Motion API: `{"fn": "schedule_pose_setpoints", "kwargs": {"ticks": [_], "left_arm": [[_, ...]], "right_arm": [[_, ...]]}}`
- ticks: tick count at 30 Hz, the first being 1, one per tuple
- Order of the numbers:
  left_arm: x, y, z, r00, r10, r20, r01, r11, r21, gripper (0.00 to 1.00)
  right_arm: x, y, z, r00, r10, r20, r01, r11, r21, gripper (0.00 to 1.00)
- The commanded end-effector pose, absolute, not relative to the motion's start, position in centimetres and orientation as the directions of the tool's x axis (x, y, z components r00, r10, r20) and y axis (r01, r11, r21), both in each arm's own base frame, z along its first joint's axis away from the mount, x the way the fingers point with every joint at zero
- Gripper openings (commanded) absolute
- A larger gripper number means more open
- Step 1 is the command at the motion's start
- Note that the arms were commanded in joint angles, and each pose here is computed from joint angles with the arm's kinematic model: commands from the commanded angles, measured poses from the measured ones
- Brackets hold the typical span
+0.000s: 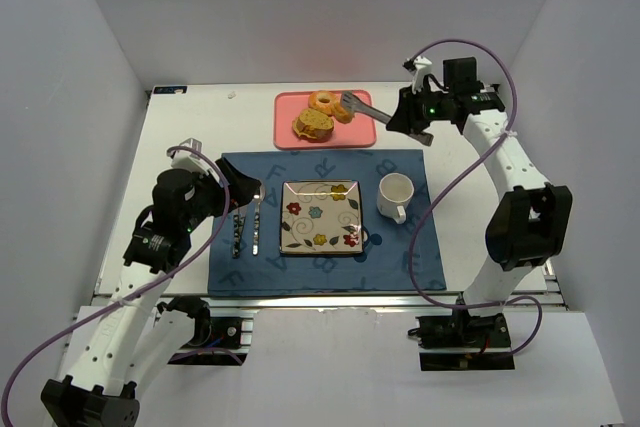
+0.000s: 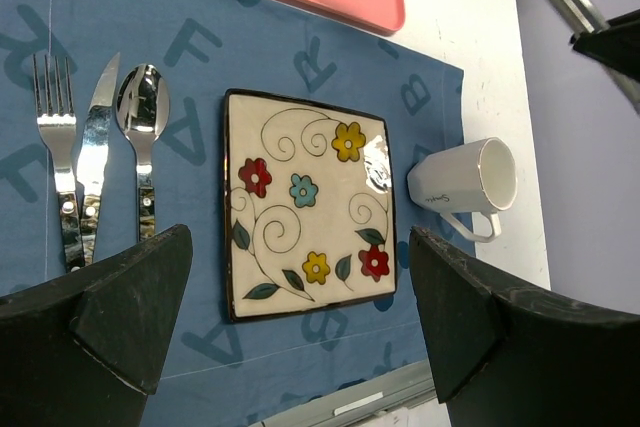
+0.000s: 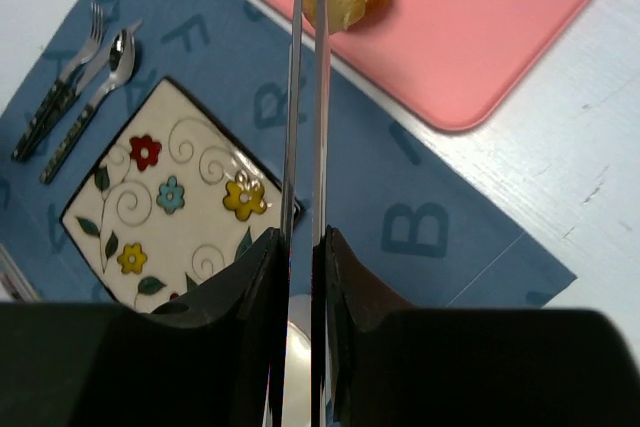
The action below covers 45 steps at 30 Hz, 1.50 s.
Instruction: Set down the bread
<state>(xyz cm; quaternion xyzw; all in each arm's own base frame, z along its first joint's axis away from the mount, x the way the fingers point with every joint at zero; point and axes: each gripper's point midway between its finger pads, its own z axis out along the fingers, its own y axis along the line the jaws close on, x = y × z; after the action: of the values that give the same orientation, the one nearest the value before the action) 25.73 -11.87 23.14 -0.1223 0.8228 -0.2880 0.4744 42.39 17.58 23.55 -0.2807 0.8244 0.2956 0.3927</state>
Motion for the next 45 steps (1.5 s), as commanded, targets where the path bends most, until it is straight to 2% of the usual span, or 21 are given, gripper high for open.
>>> {"fn": "schedule_pose_setpoints", "kwargs": {"ticks": [1,7,11,17,28,31,33,45], "left_arm": [[26.0,-12.1,24.5,-0.5,-0.472,-0.726,0.104,0.8,-0.591,0.98],[25.8,-11.9,24.5,-0.493,-0.477,-0.728,0.102,0.799,-0.593,0.98],[25.4,-11.9,24.4,-0.489,-0.491,-0.721,0.099,0.79,-0.605,0.98],[25.0,-11.6,24.4,-0.487,-0.492,-0.722,0.092,0.793,-0.602,0.98],[24.5,-11.2,24.4,-0.482,-0.498,-0.721,0.077,0.796,-0.601,0.98],[24.4,-11.1,24.5,-0.477,-0.501,-0.722,0.073,0.796,-0.601,0.98],[24.3,-10.9,24.4,-0.476,-0.5,-0.723,0.066,0.8,-0.597,0.98],[24.4,-11.0,24.2,-0.478,-0.499,-0.723,0.068,0.8,-0.597,0.98]], "right_arm": [[40.4,18.3,22.8,-0.542,-0.264,-0.798,-0.742,0.597,0.306,0.16],[34.8,20.1,22.5,-0.507,-0.375,-0.776,-0.826,0.468,0.314,0.15],[28.7,22.2,20.9,-0.484,-0.452,-0.749,-0.867,0.362,0.341,0.15],[24.7,24.8,18.6,-0.501,-0.499,-0.707,-0.865,0.302,0.4,0.15],[26.2,25.4,13.5,-0.617,-0.554,-0.56,-0.785,0.378,0.491,0.15],[27.5,25.8,13.6,-0.617,-0.552,-0.561,-0.786,0.396,0.474,0.24],[28.1,25.8,13.9,-0.607,-0.547,-0.576,-0.794,0.406,0.452,0.34],[30.4,25.5,17.2,-0.554,-0.503,-0.664,-0.828,0.416,0.376,0.5]]}}
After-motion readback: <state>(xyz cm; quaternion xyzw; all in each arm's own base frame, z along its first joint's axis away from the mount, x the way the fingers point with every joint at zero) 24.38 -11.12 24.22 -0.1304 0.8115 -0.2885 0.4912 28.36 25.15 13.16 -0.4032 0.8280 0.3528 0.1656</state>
